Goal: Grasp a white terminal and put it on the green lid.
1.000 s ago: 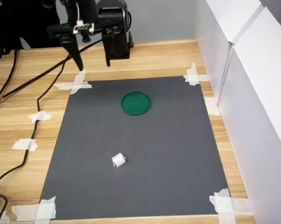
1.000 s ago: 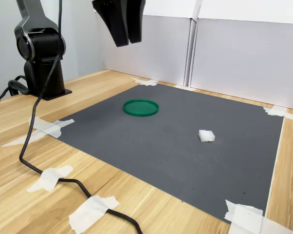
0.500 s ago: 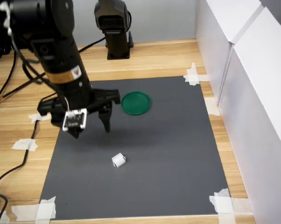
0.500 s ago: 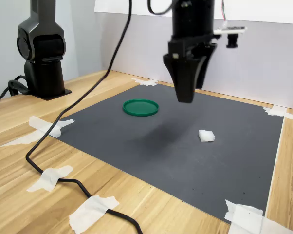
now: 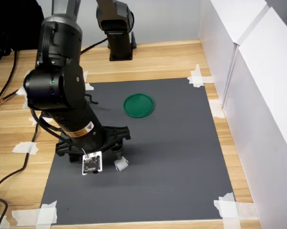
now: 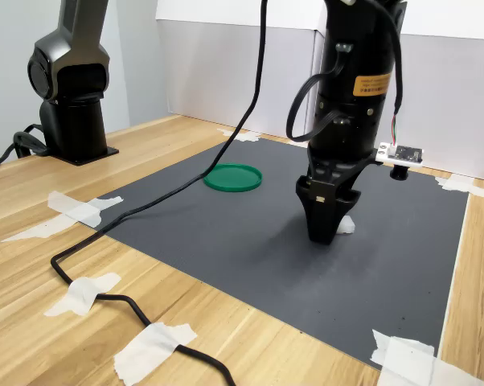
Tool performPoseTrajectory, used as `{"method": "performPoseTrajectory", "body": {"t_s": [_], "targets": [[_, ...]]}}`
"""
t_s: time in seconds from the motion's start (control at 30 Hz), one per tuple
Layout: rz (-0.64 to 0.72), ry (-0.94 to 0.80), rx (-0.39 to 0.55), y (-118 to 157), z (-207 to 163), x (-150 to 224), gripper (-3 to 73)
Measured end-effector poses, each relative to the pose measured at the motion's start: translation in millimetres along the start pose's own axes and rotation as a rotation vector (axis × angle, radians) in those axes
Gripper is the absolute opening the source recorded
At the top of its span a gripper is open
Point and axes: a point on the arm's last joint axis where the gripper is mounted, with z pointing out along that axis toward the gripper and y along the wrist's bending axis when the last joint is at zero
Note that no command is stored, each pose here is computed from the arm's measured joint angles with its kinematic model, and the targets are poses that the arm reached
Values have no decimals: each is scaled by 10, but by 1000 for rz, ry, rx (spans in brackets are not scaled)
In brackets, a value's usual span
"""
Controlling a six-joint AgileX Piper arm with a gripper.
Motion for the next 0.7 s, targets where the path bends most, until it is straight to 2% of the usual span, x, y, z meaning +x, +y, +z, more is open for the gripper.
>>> {"method": "performPoseTrajectory", "body": {"t_s": [0.7], "targets": [[-38,-33,18,-21,49,-46,682]]}}
